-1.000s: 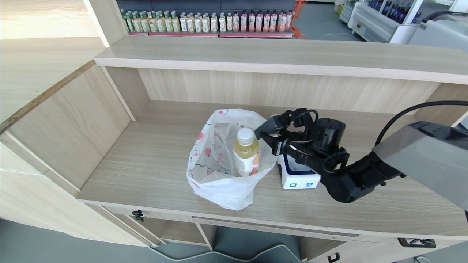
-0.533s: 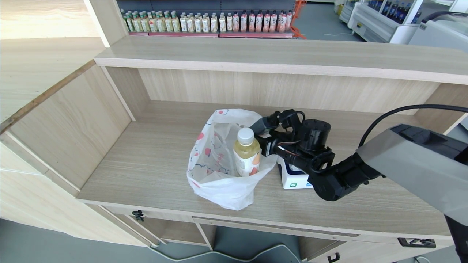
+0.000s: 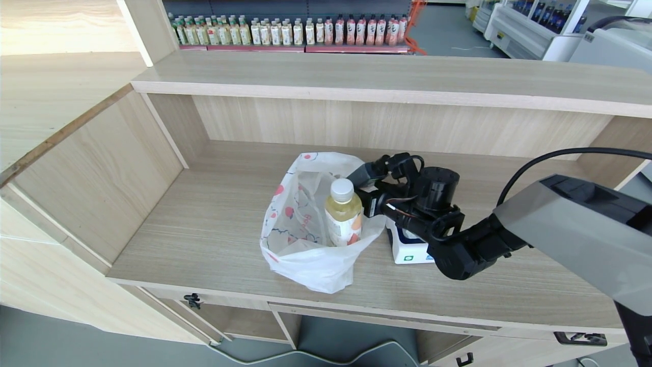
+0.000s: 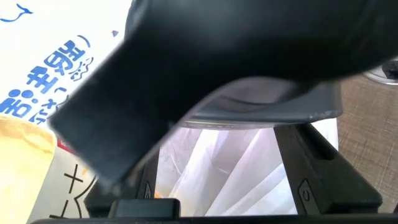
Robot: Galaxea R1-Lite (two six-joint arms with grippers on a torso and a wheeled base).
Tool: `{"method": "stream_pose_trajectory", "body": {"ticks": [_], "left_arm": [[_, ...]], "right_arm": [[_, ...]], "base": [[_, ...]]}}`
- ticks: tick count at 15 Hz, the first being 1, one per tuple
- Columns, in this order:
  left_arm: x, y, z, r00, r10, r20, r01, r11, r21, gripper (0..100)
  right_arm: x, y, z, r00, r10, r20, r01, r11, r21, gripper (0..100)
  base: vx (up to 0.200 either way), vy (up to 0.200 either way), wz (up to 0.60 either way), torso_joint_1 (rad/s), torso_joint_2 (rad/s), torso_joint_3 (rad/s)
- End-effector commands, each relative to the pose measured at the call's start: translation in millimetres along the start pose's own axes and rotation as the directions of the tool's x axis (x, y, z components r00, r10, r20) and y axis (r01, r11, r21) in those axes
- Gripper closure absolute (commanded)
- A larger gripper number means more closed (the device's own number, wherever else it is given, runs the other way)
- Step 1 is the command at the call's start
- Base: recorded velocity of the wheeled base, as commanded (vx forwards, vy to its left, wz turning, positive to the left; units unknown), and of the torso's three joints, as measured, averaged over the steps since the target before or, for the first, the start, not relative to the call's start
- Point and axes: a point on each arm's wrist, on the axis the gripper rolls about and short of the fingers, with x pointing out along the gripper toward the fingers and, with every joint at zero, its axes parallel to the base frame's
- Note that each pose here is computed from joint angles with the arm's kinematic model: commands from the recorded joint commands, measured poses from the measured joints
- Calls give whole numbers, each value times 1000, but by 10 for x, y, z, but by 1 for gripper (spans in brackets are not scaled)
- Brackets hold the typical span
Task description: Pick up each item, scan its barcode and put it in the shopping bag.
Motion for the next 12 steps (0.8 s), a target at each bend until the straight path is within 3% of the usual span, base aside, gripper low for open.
{"method": "stream_pose_trajectory", "body": {"ticks": [1, 2, 6, 12], "left_arm": [[0, 0, 0, 1000, 0, 1, 0, 1000, -1, 0], [0, 0, 0, 1000, 0, 1, 0, 1000, -1, 0], [0, 0, 0, 1000, 0, 1, 0, 1000, -1, 0], [0, 0, 0, 1000, 0, 1, 0, 1000, -1, 0]], "right_arm": [[23, -7, 4, 1000, 0, 5, 0, 1000, 0, 100], [37, -6, 23, 1000, 11, 14, -11, 1000, 0, 0], [30, -12, 52, 999, 33, 19, -33, 999, -2, 0], [-379, -134, 568, 997, 11, 77, -11, 1000, 6, 0]], "base": [[0, 0, 0, 0, 0, 0], [0, 0, 0, 0, 0, 0], [0, 0, 0, 0, 0, 0], [0, 0, 0, 0, 0, 0]]}}
